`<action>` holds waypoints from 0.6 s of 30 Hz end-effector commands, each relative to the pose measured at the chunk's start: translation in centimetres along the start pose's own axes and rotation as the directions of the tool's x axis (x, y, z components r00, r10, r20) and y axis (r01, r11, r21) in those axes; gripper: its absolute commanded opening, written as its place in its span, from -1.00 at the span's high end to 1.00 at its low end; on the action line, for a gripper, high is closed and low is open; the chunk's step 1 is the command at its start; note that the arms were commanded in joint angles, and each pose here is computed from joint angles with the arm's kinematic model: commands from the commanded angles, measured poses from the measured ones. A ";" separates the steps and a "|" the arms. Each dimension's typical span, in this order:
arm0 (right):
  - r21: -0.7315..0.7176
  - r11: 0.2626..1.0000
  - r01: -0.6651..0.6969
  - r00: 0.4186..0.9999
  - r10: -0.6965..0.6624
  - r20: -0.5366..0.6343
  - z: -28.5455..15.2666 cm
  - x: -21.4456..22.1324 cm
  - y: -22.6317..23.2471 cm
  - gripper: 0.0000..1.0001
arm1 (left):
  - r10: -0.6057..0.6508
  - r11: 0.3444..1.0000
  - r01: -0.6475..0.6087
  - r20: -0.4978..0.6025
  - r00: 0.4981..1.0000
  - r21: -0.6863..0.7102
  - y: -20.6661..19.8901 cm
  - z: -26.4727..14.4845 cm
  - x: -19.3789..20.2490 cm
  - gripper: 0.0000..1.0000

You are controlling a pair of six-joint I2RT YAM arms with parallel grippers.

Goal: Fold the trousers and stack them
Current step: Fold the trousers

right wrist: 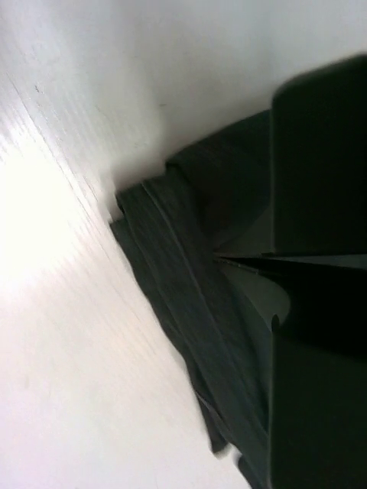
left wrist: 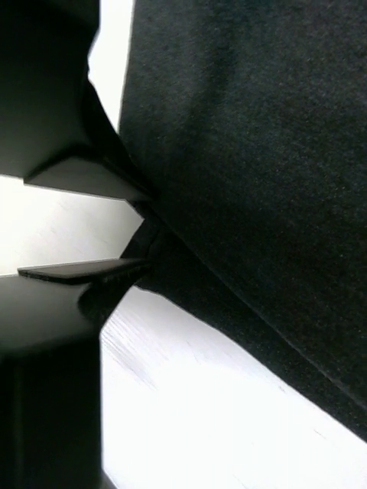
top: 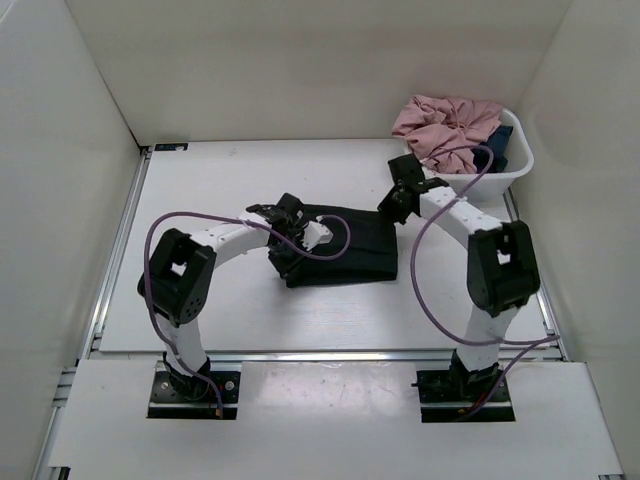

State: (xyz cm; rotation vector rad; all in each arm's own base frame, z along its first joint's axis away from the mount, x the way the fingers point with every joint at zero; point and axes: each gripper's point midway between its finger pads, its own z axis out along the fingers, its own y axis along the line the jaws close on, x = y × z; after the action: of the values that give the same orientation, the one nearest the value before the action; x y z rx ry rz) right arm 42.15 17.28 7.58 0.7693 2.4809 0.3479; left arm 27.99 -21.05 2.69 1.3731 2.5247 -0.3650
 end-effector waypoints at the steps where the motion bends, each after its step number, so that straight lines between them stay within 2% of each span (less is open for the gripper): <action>1: -0.019 1.000 -0.001 0.979 0.005 0.205 -7.3 -3.6 0.7 0.86 | 0.026 0.997 -0.027 -0.018 0.999 -0.071 1.3 -3.0 -0.4 -0.01; 2: -0.034 0.999 -0.020 0.969 0.028 0.247 -9.9 -4.3 0.3 0.56 | 0.016 0.997 -0.017 -0.011 1.000 -0.078 1.4 -4.3 -0.4 -0.04; 3: -0.029 0.999 -0.025 0.962 0.031 0.270 -10.9 -4.5 -0.4 0.37 | 0.021 0.997 -0.020 0.011 1.000 -0.071 1.2 -5.2 -1.0 -0.07; 4: -0.012 1.000 -0.028 0.957 0.031 0.288 -11.6 -4.4 -1.5 0.09 | 0.009 0.998 -0.007 0.042 0.999 -0.056 1.2 -6.2 -1.5 -0.11; 5: -0.014 1.000 -0.011 0.941 0.015 0.337 -13.8 -5.1 -2.2 -0.19 | 0.003 0.997 0.005 0.111 0.994 -0.076 2.0 -8.6 -2.9 -0.23; 6: -0.005 1.000 0.009 0.938 -0.007 0.347 -14.6 -5.5 -2.8 -0.53 | -0.025 0.997 0.035 0.135 0.991 -0.073 2.0 -9.9 -3.1 -0.30; 8: 0.073 0.992 0.107 0.939 -0.124 0.320 -16.4 -5.9 -5.0 -0.83 | -0.088 0.985 0.121 0.246 0.965 -0.120 3.8 -14.0 -4.2 -0.42; 9: 0.099 0.985 0.140 0.944 -0.162 0.287 -16.9 -5.8 -5.8 -0.98 | -0.116 0.975 0.162 0.279 0.953 -0.150 4.7 -15.5 -4.2 -0.64; 10: 0.099 0.979 0.179 0.951 -0.198 0.237 -17.3 -5.3 -6.2 -0.98 | -0.145 0.961 0.208 0.306 0.941 -0.183 5.7 -16.8 -4.0 -0.84; 11: 0.132 0.964 0.229 0.947 -0.252 0.197 -17.7 -5.6 -7.7 -0.98 | -0.233 0.910 0.323 0.322 0.917 -0.261 8.4 -18.4 -2.1 -1.00; 13: 0.183 0.953 0.240 0.958 -0.263 0.116 -18.6 -4.9 -10.8 -0.98 | -0.288 0.839 0.421 0.374 0.882 -0.346 10.9 -21.4 -0.2 -1.00; 14: 0.180 0.951 0.251 0.957 -0.271 0.099 -19.3 -4.7 -11.7 -0.98 | -0.378 0.748 0.523 0.386 0.842 -0.408 13.4 -22.7 3.1 -1.00; 16: 0.242 0.949 0.204 0.972 -0.226 0.067 -19.4 -4.1 -15.1 -0.98 | -0.465 0.661 0.606 0.393 0.793 -0.442 15.0 -23.4 6.9 -1.00; 18: 0.263 0.953 0.150 0.979 -0.180 0.092 -20.4 -4.3 -17.0 -0.98 | -0.571 0.531 0.704 0.415 0.709 -0.472 16.4 -24.4 11.7 -1.00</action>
State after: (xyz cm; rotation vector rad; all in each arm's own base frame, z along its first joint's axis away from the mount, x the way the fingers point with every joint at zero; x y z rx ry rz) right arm 30.72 1.36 20.43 0.6715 2.3890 -0.0107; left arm 36.23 -1.04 22.42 0.3708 2.3909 0.0407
